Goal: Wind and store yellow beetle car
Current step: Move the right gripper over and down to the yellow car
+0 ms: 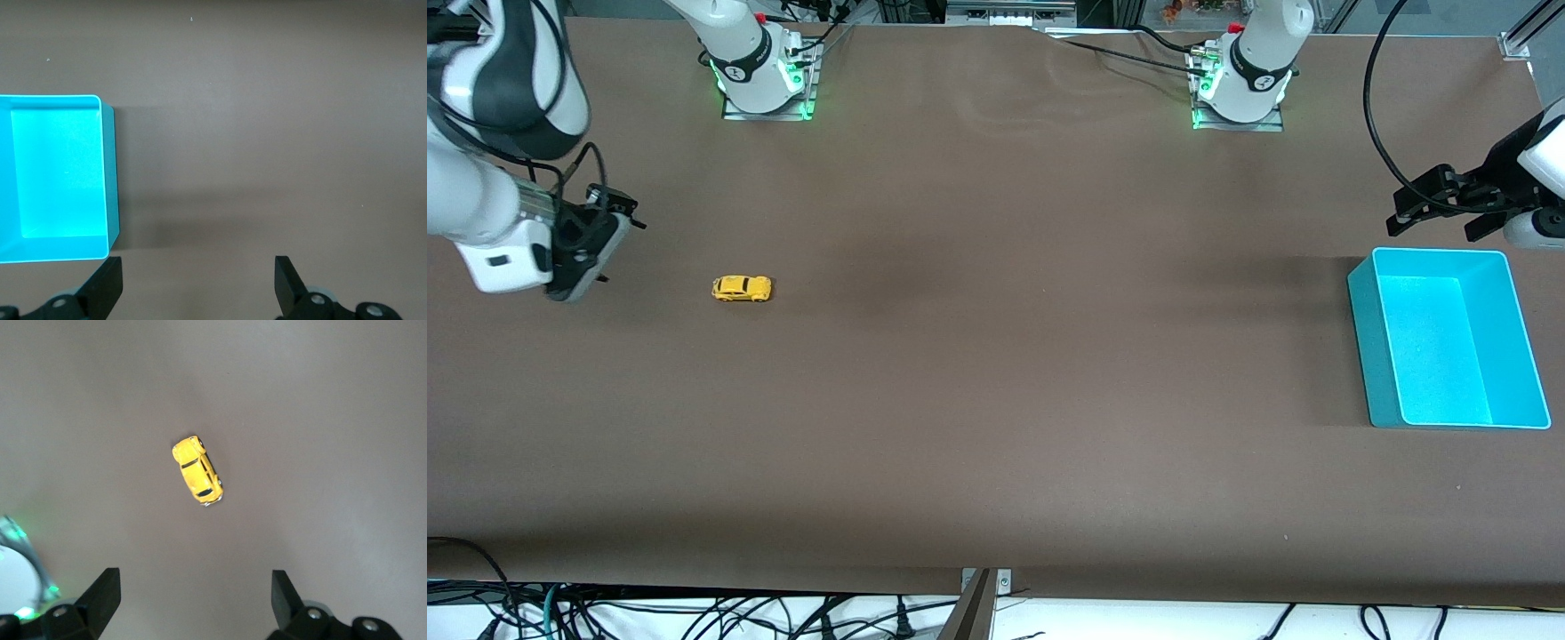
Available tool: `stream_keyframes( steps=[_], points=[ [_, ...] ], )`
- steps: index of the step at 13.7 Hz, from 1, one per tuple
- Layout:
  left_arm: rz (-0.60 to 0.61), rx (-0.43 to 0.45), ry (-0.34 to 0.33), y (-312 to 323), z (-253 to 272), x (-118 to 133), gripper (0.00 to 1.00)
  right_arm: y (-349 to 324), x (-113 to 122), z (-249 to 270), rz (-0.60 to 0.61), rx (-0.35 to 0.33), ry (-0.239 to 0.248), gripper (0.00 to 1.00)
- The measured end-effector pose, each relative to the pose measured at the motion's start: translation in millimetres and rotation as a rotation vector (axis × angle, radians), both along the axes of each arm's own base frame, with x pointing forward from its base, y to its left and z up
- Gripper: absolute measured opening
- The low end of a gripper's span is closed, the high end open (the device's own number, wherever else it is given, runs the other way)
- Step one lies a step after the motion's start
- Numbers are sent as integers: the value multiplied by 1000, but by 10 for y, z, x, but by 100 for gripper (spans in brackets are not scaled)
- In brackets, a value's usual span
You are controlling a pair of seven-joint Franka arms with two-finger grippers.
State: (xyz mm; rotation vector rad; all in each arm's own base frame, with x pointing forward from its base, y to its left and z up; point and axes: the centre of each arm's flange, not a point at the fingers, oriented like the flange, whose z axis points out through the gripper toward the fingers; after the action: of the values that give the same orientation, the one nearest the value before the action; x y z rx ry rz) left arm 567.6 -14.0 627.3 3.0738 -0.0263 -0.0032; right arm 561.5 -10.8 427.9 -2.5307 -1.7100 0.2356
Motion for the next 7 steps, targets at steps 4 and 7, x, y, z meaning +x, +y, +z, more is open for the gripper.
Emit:
stream_keyframes(
  steps=[4, 7],
  points=[
    [0, 0, 0, 0, 0, 0, 100, 137, -181, -745, 249, 11, -85, 100],
    [0, 0, 0, 0, -1, 0, 100, 281, -456, -1360, 305, 12, -162, 100]
  ],
)
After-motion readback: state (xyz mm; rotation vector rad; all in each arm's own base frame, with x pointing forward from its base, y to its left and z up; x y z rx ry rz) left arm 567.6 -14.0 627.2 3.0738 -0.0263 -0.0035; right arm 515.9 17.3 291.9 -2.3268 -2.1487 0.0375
